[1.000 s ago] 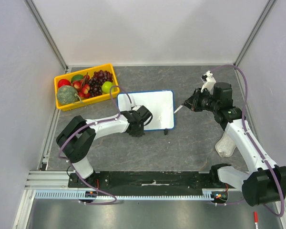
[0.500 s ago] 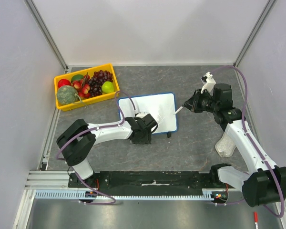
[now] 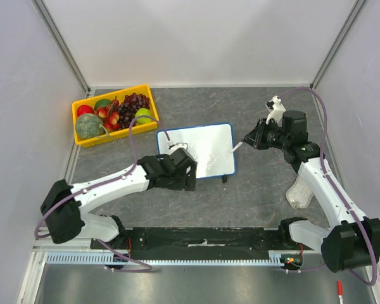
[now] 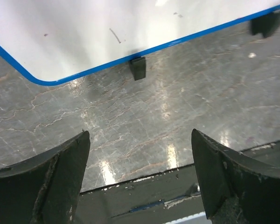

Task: Write a sentence on the whiteboard
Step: Adjust the whiteboard on the whiteboard stand.

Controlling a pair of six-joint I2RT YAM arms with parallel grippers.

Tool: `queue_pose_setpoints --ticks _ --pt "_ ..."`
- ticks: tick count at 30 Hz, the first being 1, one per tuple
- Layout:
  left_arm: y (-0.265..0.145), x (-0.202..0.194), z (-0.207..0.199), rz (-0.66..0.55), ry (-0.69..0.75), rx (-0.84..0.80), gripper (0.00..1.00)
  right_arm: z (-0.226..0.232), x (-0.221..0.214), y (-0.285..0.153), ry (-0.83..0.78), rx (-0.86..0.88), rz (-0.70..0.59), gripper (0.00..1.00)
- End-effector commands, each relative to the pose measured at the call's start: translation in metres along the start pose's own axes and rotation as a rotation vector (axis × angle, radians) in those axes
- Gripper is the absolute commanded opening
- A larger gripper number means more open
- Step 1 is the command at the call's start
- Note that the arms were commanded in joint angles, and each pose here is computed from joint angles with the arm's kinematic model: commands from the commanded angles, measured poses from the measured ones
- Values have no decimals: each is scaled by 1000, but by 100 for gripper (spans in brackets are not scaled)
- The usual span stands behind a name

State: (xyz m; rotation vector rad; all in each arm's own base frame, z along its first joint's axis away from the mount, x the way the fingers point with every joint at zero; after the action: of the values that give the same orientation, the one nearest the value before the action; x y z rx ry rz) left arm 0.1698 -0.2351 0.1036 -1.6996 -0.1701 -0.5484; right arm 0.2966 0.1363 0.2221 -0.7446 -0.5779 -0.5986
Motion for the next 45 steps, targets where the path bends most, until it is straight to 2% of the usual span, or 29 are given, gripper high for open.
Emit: queue_pose_setpoints --ticks 1,6,13,17,21,27,34,45 --pt "-33 29 -2 -99 86 -73 94 9 20 -1 -33 17 -45 0" --pt "-44 77 4 -173 71 -172 95 10 21 0 -33 21 -41 0" --pt "-52 132 68 -258 -103 -291 93 17 26 -3 -37 44 -51 0" --pt "-56 139 103 -340 -190 -333 93 20 27 -3 -33 58 -48 0" --pt "-45 128 133 -400 -284 -454 90 21 28 -2 -35 66 -44 0" --pt "-30 117 122 -480 -267 -697 86 22 29 2 -32 78 -28 0" --pt "3 121 127 -495 -269 -732 79 25 31 3 -24 93 -26 0" --pt "39 134 121 -503 -192 -797 52 27 35 6 -22 99 -23 0"
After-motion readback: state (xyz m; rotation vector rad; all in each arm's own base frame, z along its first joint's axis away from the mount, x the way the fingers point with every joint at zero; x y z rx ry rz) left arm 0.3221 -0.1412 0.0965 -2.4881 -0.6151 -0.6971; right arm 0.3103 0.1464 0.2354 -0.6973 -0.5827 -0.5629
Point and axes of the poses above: each gripper's point midway between its finger pads, its own y axis out along the fingers, its own z axis along the line the jaws close on, x = y × z, the point moved 2 cm from there along -y, back along the fingers, and after that the axes turned 7 degrees about y, right-handed, at the moved point
